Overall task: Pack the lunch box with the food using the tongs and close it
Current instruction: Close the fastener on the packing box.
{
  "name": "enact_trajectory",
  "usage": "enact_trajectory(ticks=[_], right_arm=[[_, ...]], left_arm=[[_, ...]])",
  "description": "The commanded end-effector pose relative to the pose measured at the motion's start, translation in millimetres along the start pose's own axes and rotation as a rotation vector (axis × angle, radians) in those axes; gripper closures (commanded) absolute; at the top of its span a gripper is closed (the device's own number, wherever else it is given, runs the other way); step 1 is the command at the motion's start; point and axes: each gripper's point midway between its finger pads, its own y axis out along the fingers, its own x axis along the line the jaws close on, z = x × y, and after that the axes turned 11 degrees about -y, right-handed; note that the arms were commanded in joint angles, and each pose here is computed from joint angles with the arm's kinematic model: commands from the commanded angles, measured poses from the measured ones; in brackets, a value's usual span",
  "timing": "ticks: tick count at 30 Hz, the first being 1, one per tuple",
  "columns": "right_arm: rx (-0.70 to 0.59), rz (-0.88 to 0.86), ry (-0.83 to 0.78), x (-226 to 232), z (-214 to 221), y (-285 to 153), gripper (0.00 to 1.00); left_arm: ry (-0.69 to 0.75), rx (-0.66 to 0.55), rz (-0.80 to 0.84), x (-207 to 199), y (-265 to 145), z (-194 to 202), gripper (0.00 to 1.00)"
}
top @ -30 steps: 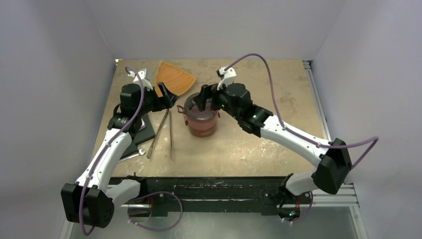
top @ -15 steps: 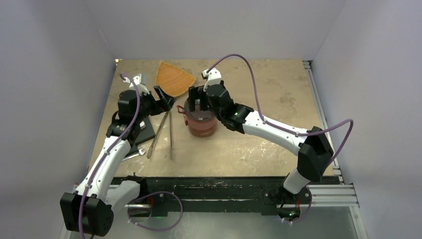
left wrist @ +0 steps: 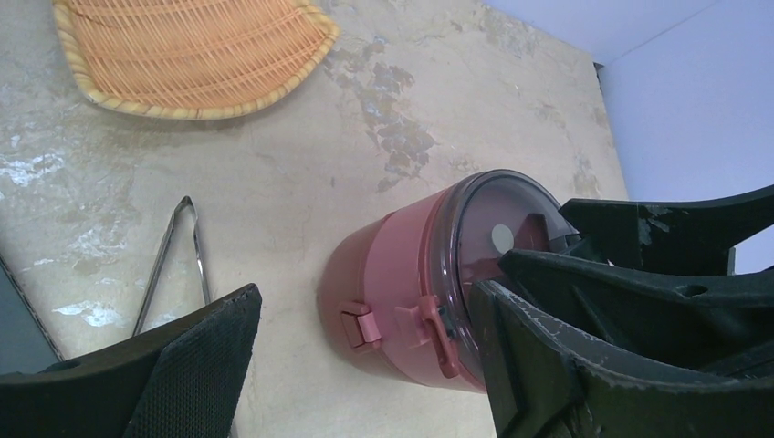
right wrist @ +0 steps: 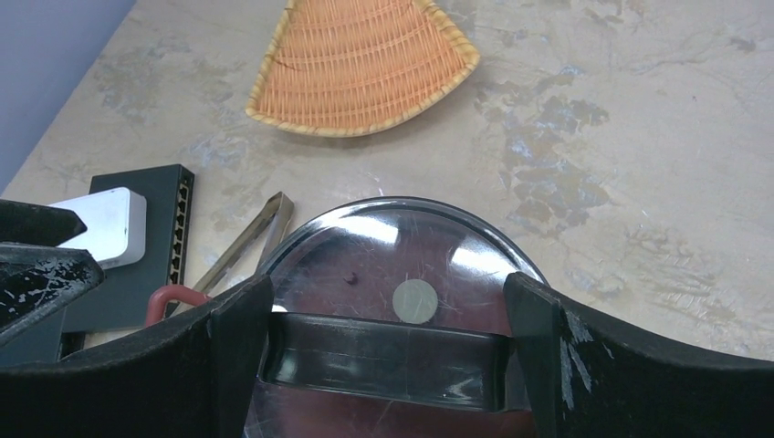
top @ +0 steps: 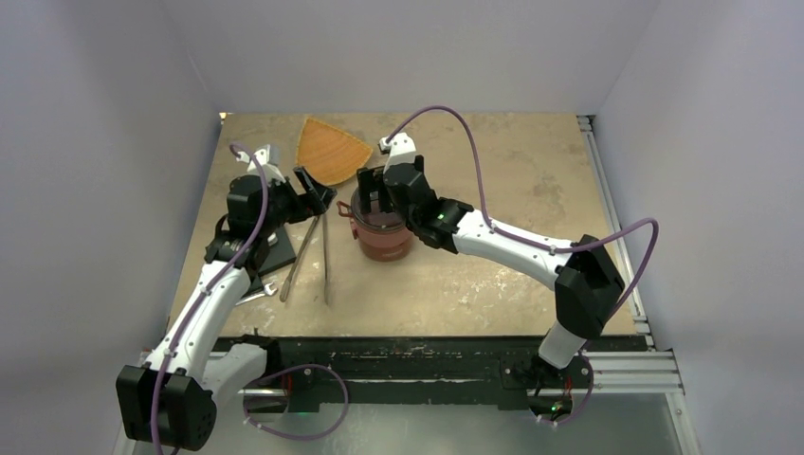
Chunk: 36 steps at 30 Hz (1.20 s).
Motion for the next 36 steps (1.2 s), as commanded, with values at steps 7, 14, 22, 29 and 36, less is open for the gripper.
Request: enact_trajectory(ticks=[7,14,22,29,36], right_arm=[[0.219,0.089,-0.13,-14,100,0,0.17],[0.278,0.109,-0.144,-20,135,-5,0.2],[0.283,0.106,-0.131,-20,141,-6,0.2],[0.282,0.106,-0.129,-20,142,-6,0.2],[0.288,0.104,-0.13,-19,145,-4,0.2]], left_arm=[[-0.089,-0.007,0.043,5,1,15,0.19],[-0.107,0.02,0.084,4,11,22,0.23],[-0.132,0.057,0.037,26,21,43,0.5],[-0.167,0.115,0.099,23,29,60,0.56],[-0.169,0.133,0.133,17,35,64,0.58]])
